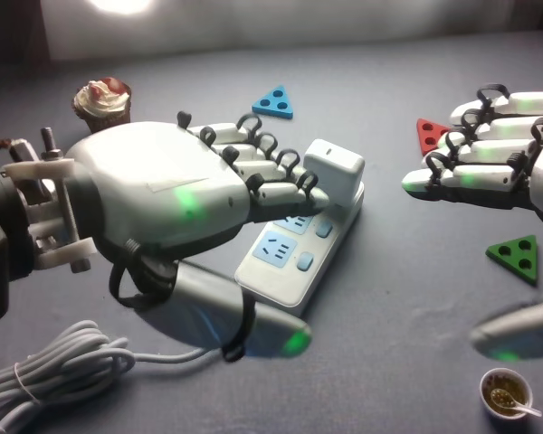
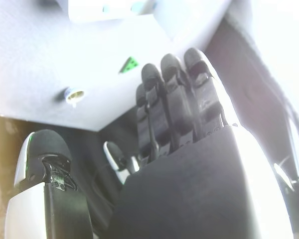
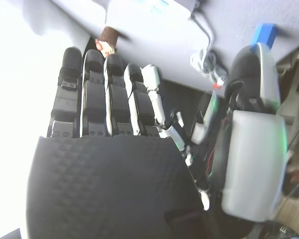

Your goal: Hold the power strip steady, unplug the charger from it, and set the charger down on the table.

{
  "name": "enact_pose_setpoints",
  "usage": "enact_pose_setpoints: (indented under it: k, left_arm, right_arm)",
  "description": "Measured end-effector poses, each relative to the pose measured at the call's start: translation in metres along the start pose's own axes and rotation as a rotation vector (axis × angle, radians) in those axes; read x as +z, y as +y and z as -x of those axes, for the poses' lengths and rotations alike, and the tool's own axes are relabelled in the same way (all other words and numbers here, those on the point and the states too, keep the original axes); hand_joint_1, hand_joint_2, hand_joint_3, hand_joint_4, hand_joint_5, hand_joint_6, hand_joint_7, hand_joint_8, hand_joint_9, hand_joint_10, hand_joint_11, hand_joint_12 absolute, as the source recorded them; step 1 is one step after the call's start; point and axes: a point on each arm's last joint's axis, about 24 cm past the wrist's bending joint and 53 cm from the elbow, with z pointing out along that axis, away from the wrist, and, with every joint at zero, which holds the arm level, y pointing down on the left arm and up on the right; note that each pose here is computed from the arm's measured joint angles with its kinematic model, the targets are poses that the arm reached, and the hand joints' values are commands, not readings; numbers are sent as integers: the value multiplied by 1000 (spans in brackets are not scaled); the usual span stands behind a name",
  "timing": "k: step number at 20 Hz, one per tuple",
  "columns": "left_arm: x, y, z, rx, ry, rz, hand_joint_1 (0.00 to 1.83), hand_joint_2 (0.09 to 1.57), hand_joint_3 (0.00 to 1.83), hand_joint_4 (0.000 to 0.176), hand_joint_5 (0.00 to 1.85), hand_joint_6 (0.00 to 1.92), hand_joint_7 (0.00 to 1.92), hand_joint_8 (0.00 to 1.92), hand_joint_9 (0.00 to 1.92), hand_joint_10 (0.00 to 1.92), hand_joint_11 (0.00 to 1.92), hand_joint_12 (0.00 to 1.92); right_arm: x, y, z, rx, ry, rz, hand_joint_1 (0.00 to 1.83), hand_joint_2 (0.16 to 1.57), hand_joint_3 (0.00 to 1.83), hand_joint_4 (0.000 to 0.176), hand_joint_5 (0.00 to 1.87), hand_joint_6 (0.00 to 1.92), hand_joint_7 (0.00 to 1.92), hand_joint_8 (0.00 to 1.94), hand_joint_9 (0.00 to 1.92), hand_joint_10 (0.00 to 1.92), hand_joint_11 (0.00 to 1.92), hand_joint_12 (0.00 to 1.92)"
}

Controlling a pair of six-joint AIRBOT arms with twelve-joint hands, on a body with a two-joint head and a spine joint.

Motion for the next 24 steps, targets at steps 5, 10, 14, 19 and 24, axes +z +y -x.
enact_pose_setpoints:
  k: [5,10,14,19,24]
  left_arm:
    - [3,2,-6,-18,22,8,0,1006,0,0,164,3,161,5,131,5,25,192]
    - [8,8,-23,-30,81,28,0,962,0,0,146,7,147,7,114,7,13,146]
    - [19,14,-40,-19,135,37,0,965,0,0,168,12,166,11,132,11,29,150]
    - [32,18,-53,-10,167,36,0,970,0,0,149,1,138,2,110,3,20,142]
    - [42,24,-54,-8,172,41,0,970,0,0,153,3,150,5,119,4,18,136]
  right_arm:
    - [0,-2,4,-1,-21,-16,0,940,0,0,114,1,128,1,110,2,2,215]
    - [1,-6,16,15,-77,-57,0,912,0,0,46,3,59,3,51,2,2,63]
    - [2,-8,19,27,-91,-68,18,911,0,0,40,1,52,0,38,0,0,54]
    - [3,-9,16,25,-91,-80,33,936,7,0,51,6,74,8,71,11,41,69]
    - [2,-12,21,33,-122,-107,409,984,8,0,79,10,111,13,112,15,99,98]
